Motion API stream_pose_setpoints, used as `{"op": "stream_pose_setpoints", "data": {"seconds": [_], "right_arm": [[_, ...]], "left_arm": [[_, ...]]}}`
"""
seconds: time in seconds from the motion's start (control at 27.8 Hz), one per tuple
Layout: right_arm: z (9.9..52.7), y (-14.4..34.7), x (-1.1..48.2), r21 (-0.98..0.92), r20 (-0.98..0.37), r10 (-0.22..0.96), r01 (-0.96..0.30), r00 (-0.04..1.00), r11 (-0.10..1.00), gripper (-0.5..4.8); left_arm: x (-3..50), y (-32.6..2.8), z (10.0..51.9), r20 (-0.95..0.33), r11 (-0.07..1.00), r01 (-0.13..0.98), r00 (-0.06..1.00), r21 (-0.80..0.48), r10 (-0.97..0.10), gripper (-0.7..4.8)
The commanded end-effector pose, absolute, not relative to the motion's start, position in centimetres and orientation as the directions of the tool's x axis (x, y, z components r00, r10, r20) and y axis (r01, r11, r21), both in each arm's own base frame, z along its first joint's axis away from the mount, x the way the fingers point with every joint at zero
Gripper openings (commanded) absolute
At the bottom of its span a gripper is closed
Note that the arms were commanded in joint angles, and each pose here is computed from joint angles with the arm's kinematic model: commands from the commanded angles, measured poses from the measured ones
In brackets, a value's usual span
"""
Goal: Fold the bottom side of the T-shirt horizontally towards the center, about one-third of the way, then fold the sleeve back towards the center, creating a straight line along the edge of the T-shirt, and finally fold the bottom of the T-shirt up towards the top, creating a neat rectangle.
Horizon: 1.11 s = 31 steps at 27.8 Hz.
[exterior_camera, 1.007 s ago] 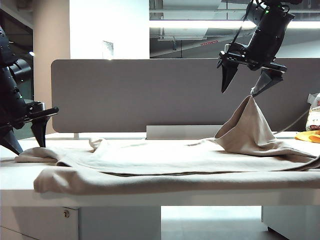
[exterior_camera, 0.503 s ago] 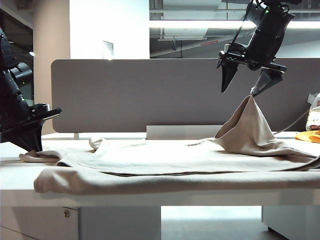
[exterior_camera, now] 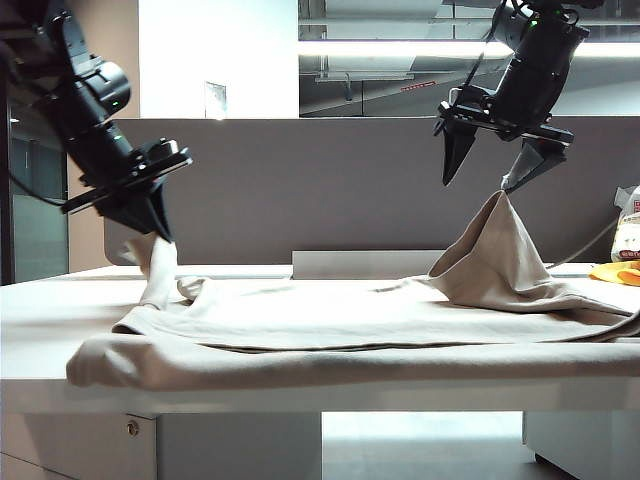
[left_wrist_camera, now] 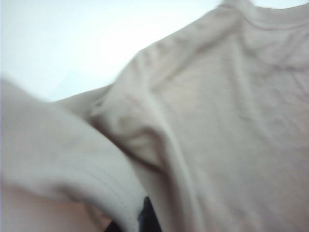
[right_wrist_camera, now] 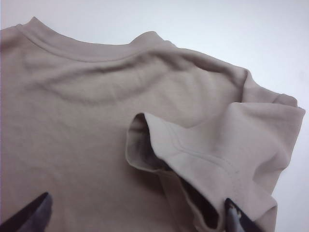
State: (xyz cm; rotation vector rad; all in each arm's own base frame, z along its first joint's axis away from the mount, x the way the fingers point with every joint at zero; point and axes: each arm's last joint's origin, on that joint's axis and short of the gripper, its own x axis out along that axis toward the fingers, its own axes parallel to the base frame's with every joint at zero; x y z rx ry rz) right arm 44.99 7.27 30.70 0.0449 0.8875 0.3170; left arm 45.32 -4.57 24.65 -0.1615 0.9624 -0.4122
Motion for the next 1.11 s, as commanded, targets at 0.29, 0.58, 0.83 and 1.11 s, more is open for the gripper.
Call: {"op": "stream_pose_setpoints", "data": {"seconds": [0.29, 0.58, 0.83, 1.11], "right_arm": [[31.0, 7.3, 44.9, 0.177, -0.746, 0.302, -0.260, 0.593, 0.949, 4.79], [31.0, 7.3, 44.8, 0.179, -0.752, 0.301, -0.258, 0.586, 0.949, 4.79], [30.9, 7.3, 44.8, 0.191, -0.754, 0.315, -0.266, 0.577, 0.945, 4.79], [30.9, 7.4, 44.8, 0.202, -0.752, 0.326, -0.270, 0.573, 0.941, 4.79]], "left_arm": [[44.3, -10.4, 24.7, -0.764, 0.860, 0.421, 0.439, -0.289, -0.472, -0.06], [43.8, -13.9, 24.9, -0.741, 0.832, 0.475, 0.441, -0.286, -0.506, -0.06], [43.7, -13.9, 24.8, -0.744, 0.843, 0.437, 0.438, -0.315, -0.505, 3.69], [43.5, -14.7, 25.2, -0.671, 0.751, 0.447, 0.361, -0.485, -0.648, 4.79]]}}
